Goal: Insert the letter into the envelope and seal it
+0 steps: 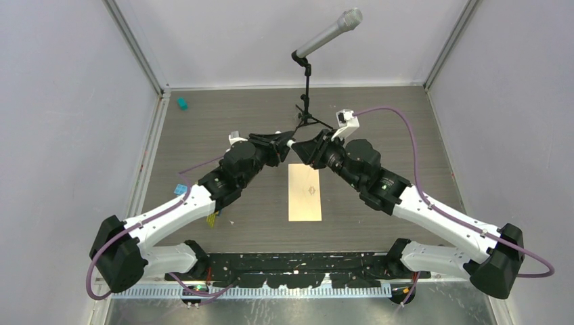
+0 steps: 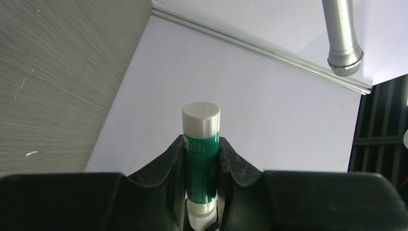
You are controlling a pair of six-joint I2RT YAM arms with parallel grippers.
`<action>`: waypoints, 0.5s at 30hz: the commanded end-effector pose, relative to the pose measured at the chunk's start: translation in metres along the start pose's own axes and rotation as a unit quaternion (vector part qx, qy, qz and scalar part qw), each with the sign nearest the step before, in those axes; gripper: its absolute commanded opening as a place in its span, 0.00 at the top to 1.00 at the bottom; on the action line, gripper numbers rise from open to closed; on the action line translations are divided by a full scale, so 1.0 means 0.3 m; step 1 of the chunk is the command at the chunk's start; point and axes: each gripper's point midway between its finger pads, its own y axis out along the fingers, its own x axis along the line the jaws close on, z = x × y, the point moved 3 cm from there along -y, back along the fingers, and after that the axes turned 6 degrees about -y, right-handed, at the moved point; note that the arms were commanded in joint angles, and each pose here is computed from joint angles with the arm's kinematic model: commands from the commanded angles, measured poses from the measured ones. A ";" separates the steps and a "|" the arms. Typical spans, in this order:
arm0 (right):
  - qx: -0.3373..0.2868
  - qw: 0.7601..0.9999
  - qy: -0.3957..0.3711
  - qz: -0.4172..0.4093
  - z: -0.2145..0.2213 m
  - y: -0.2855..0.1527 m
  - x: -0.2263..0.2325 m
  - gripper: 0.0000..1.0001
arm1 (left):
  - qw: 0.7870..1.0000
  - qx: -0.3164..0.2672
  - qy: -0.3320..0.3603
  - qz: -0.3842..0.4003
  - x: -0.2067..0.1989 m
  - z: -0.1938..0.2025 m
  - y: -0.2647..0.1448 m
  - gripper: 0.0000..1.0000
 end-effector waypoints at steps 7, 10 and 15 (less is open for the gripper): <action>-0.025 0.998 -0.040 0.036 -0.001 0.006 -0.007 0.99 | 0.999 0.034 -0.002 0.040 -0.108 0.089 -0.030 1.00; -0.028 0.998 -0.048 0.042 0.002 0.014 -0.009 0.99 | 0.999 0.038 0.000 0.038 -0.105 0.101 -0.030 1.00; -0.028 0.996 -0.061 0.051 0.010 0.036 -0.010 0.99 | 0.998 0.048 0.002 0.036 -0.104 0.123 -0.030 1.00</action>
